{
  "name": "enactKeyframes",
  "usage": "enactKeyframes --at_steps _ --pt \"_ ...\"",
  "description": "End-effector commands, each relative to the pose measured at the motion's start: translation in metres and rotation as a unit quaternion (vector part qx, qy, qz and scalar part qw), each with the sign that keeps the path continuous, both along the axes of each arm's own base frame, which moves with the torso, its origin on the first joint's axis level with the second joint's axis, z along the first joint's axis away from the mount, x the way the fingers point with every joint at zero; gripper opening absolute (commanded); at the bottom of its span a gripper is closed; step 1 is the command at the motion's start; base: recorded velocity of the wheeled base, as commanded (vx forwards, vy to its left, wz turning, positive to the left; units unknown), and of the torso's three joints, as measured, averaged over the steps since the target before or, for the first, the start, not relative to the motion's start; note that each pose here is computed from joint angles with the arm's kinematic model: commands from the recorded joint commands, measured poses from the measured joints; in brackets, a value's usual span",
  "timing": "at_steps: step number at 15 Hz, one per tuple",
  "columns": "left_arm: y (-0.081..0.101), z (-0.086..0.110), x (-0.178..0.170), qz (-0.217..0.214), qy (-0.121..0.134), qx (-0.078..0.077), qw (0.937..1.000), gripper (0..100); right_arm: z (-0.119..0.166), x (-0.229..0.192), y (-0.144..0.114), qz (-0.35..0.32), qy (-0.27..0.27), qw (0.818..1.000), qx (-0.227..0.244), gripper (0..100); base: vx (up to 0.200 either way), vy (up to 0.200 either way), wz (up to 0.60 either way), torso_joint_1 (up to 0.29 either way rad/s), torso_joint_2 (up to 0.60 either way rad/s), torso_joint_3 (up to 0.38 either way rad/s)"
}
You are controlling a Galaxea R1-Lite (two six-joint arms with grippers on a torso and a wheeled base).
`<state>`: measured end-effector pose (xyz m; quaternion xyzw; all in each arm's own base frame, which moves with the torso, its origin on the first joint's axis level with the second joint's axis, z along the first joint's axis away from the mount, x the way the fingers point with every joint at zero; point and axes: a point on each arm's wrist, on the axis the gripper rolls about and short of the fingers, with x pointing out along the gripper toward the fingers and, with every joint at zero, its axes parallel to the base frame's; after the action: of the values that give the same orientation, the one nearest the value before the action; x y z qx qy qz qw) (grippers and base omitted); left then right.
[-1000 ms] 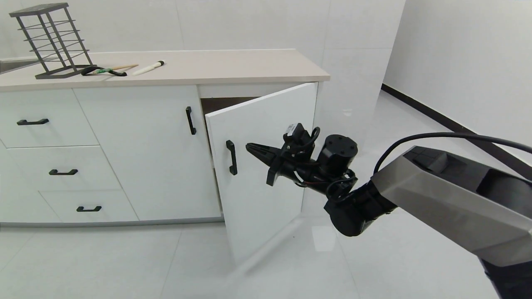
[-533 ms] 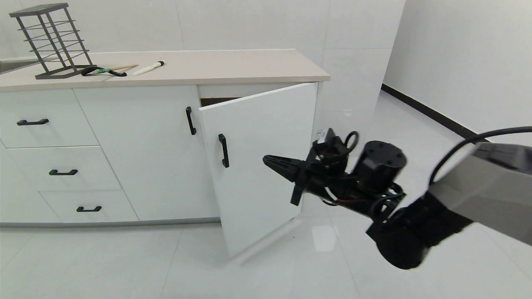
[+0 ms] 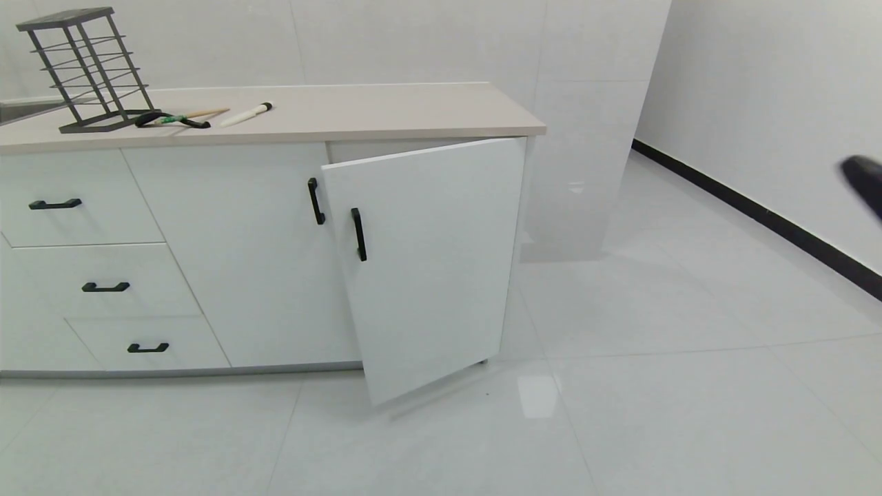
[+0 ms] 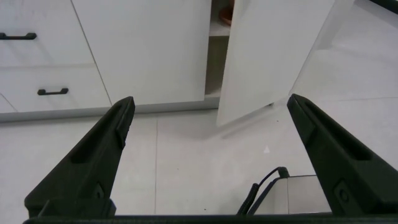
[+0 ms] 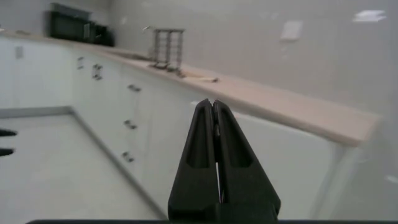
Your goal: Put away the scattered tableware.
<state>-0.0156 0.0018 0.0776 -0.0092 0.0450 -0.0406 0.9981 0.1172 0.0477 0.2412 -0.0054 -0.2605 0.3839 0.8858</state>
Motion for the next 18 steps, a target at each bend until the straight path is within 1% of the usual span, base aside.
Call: enactKeyframes --at_steps 1,2,3,6,8,10,12,13,14,15,16,17,18 --pt "0.0 0.0 0.0 0.001 0.001 0.0 1.0 100 -0.011 -0.127 -0.037 -0.116 -0.141 0.983 0.028 0 0.0 0.0 0.0 0.0 0.0 0.0" --pt "0.0 0.0 0.0 0.001 0.001 0.0 1.0 100 -0.017 -0.142 -0.037 -0.115 -0.154 0.981 0.031 0 0.0 0.0 0.0 0.0 0.0 0.0" --pt "0.0 0.0 0.0 0.001 0.001 0.0 1.0 100 -0.025 -0.154 -0.037 -0.115 -0.154 0.981 0.032 0 0.0 0.0 0.0 0.0 0.0 0.0" --pt "0.0 0.0 0.0 0.001 0.0 0.0 1.0 100 -0.062 -0.168 -0.036 -0.131 -0.123 0.983 0.024 0 0.0 0.0 0.0 0.0 0.0 0.0" --pt "0.0 0.0 0.0 0.001 0.0 0.0 1.0 100 -0.096 -0.164 -0.037 -0.134 -0.068 0.989 0.007 0 0.0 0.0 0.0 0.0 0.0 0.0" --pt "0.0 0.0 0.0 0.001 0.0 -0.001 1.0 100 -0.105 -0.159 -0.037 -0.135 -0.028 0.99 -0.002 0 0.0 0.0 0.0 0.0 0.0 0.0" --pt "0.0 0.0 0.0 0.001 0.0 -0.001 1.0 100 -0.122 -0.151 -0.037 -0.148 0.056 0.987 -0.012 0 0.0 0.0 0.0 0.0 0.0 0.0" --pt "0.0 0.0 0.0 0.001 0.001 0.0 1.0 100 -0.14 -0.143 -0.039 -0.201 0.155 0.967 -0.007 0 0.0 0.0 0.0 0.0 0.0 0.0" --pt "0.0 0.0 0.0 0.001 0.001 0.0 1.0 100 -0.157 -0.14 -0.043 -0.274 0.235 0.933 -0.008 0 0.0 0.0 0.0 0.0 0.0 0.0" --pt "0.0 0.0 0.0 0.001 0.001 0.0 1.0 100 -0.161 -0.141 -0.046 -0.344 0.265 0.901 -0.013 0 0.0 0.0 0.0 0.0 0.0 0.0" --pt "0.0 0.0 0.0 0.001 0.001 0.0 1.0 100 -0.163 -0.14 -0.047 -0.37 0.27 0.889 -0.009 0 0.0 0.0 0.0 0.0 0.0 0.0" --pt "0.0 0.0 0.0 0.0 0.001 0.001 1.0 100 -0.165 -0.139 -0.048 -0.386 0.266 0.883 -0.004 0 0.0 0.0 0.0 0.0 0.0 0.0" --pt "0.0 0.0 0.0 0.0 0.0 0.002 1.0 100 -0.165 -0.139 -0.048 -0.384 0.267 0.884 -0.002 0 0.0 0.0 0.0 0.0 0.0 0.0"
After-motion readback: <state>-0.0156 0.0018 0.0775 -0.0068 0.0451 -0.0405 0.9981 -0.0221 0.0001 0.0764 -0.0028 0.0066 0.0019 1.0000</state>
